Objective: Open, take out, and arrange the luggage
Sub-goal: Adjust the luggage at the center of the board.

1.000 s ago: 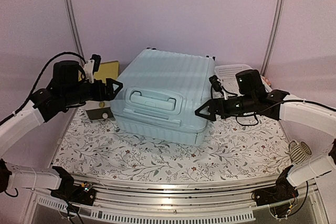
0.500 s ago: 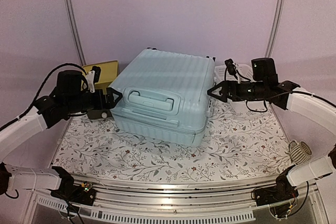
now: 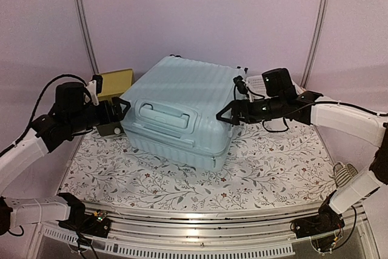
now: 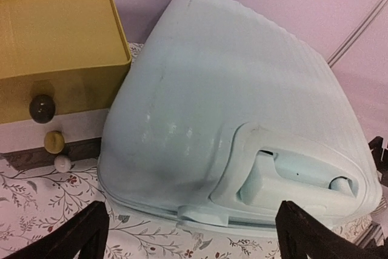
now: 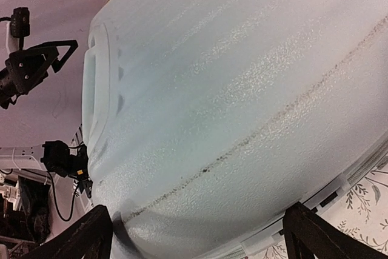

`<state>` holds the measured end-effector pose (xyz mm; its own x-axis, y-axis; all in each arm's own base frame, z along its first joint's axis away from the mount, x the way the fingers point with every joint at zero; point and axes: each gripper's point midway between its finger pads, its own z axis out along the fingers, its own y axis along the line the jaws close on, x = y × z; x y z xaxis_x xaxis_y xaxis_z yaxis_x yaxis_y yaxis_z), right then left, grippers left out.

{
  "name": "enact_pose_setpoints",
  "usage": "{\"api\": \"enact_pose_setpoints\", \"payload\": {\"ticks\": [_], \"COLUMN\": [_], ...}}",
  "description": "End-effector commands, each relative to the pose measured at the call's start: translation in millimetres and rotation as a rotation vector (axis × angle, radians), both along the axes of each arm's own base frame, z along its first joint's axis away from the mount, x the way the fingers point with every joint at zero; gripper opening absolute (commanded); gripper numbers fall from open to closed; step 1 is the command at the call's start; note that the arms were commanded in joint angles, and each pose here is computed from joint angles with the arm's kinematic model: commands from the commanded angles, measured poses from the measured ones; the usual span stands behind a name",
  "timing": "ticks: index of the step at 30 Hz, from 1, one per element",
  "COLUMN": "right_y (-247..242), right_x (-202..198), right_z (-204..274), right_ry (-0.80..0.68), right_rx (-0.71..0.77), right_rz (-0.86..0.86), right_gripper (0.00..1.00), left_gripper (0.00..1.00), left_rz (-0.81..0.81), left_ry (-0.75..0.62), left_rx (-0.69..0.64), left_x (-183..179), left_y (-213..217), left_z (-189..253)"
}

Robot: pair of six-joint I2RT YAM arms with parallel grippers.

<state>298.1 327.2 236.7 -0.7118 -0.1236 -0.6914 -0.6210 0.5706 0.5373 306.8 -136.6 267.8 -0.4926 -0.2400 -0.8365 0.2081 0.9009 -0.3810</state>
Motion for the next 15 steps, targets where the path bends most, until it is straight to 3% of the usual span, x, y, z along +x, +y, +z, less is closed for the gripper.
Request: {"api": "enact_pose_setpoints", "payload": {"ticks": [1, 9, 15], "right_y": [58, 26, -3], "right_x": [-49, -29, -27], "right_z": [15, 9, -10], "right_ry": [-0.029, -0.083, -0.147], "right_rx": [0.103, -0.004, -0.130], "right_rz": [0.259, 0.099, -0.029], "right_gripper": [0.99, 0.99, 0.99], "left_gripper": [0.98, 0.98, 0.97], "left_rz": [0.029, 0.028, -0.094], "left_ry": [0.016, 0.031, 0.033], "left_rx": [0.000, -0.002, -0.081], "left_x": [2, 4, -2], "left_y": [7, 10, -12], "left_z": [-10, -19, -22]}}
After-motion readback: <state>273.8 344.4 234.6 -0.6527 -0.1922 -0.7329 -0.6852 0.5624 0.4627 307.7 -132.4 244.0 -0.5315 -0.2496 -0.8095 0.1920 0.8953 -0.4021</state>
